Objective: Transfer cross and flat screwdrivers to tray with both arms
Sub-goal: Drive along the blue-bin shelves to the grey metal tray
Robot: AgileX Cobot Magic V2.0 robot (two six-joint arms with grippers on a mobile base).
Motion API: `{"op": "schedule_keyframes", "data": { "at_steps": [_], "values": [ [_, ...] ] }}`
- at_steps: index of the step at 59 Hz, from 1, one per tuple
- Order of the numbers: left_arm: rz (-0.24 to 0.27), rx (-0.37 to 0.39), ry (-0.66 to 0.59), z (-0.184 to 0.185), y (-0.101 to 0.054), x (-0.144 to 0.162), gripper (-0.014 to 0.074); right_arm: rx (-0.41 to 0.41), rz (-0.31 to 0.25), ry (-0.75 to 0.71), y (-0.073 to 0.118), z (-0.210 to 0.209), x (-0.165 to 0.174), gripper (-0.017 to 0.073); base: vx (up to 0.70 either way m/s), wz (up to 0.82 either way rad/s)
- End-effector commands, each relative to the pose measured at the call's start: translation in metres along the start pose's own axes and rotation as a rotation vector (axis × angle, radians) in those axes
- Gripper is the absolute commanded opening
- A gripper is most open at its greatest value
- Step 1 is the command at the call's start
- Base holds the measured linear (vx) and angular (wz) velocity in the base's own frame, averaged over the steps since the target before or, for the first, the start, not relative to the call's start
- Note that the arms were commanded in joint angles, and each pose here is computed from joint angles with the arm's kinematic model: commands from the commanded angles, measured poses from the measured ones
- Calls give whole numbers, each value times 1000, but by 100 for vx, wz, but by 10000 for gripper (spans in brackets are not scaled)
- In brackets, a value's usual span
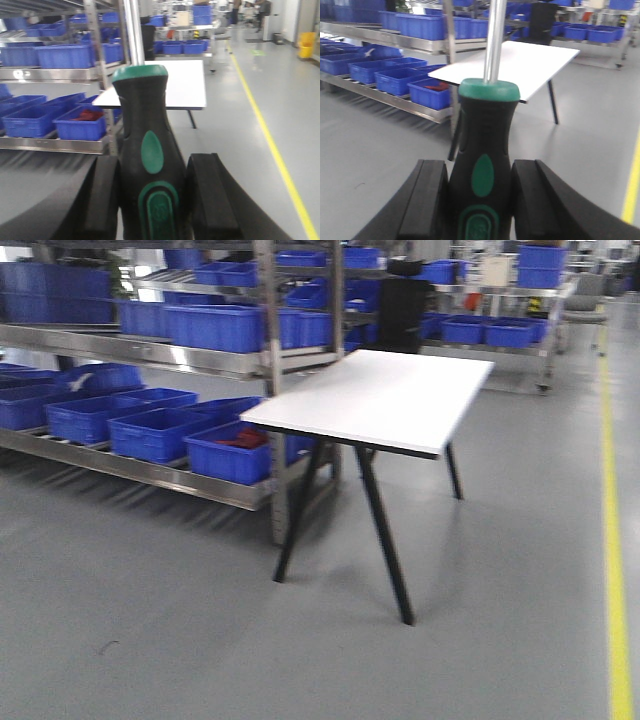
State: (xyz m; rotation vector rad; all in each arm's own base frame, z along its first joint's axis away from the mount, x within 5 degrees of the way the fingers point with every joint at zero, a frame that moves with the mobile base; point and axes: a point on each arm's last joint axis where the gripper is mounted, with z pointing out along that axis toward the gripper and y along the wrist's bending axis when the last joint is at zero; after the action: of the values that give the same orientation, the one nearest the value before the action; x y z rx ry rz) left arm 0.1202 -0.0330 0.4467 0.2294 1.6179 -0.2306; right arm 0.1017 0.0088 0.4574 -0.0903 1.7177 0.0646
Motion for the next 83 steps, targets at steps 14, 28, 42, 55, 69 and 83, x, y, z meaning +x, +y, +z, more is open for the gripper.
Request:
{"op": "schedule_keyframes", "data": {
  "at_steps": [14, 28, 42, 55, 69, 83],
  "values": [
    [-11, -6, -122, -4, 0, -17, 3, 12, 0, -122, -1, -4, -16, -8, 54, 59],
    [-11, -6, -122, -4, 0, -17, 3, 14, -3, -122, -1, -4, -16, -8, 55, 59],
    [-11, -6, -122, -4, 0, -17, 3, 14, -3, -122, -1, -4, -16, -8, 56, 52],
    [-11, -6, -122, -4, 0, -17, 3, 14, -2, -122, -1, -4, -16, -8, 59, 47],
    [-11, -6, -122, -4, 0, -17, 3, 14, -2, -122, -1, -4, -16, -8, 59, 41],
    [-11, -6, -122, -4, 0, -17, 3, 14, -2, -122, -1, -4, -16, -8, 60, 37]
  ]
}}
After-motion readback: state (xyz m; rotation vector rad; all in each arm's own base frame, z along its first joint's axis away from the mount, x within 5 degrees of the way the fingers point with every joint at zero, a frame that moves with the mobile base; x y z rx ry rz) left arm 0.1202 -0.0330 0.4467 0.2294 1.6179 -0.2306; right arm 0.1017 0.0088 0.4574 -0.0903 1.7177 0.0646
